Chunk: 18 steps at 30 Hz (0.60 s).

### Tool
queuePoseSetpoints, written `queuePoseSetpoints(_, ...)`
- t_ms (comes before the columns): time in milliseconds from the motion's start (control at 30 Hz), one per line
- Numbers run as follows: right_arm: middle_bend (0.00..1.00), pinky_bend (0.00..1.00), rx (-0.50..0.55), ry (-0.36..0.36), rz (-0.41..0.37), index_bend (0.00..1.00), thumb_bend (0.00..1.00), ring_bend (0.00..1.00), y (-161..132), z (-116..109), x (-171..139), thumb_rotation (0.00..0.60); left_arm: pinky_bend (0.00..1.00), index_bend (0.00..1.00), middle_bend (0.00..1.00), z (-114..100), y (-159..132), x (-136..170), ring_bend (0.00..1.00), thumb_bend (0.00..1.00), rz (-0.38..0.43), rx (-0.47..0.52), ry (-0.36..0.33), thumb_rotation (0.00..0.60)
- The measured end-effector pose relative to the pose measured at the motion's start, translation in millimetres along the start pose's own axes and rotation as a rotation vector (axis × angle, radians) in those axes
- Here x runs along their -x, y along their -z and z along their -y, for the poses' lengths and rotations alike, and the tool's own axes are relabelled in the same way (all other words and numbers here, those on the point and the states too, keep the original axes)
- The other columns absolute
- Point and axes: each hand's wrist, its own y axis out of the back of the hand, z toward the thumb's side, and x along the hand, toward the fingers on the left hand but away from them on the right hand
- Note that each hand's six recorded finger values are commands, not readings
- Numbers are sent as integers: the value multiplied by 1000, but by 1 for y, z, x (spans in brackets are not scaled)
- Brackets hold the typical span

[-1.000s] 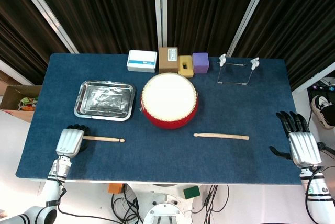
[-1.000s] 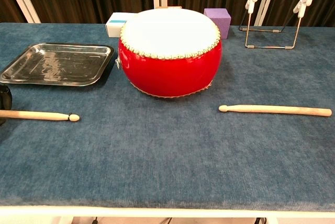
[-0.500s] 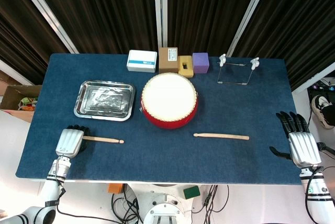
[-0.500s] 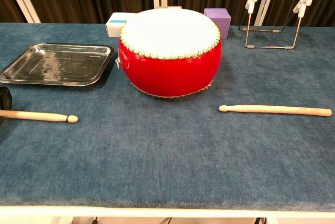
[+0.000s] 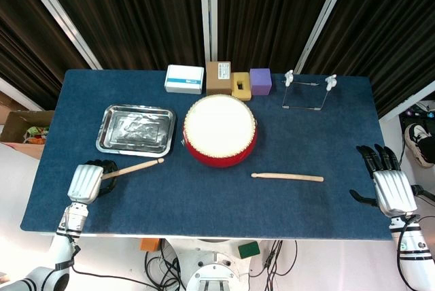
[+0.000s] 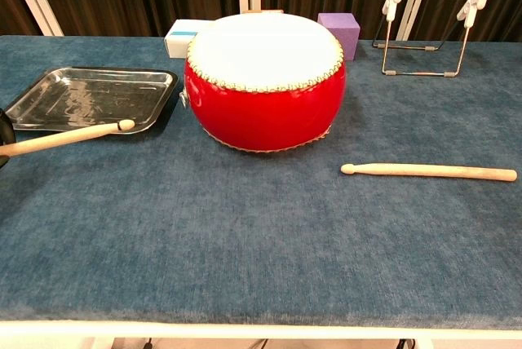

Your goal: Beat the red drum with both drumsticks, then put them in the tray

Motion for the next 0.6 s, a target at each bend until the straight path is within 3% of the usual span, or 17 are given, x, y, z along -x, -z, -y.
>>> queuePoseSetpoints(300, 221, 3, -8, -28, -11, 141, 145, 0, -5, 6, 6, 600, 560, 667, 635, -5, -8, -1, 519, 551, 88, 39, -9, 600)
queuePoseSetpoints(600, 349, 97, -1, -168, -43, 300, 176, 52, -24, 49, 28, 600, 565, 667, 636, -14, -32, -4, 518, 557, 212, 83, -42, 600)
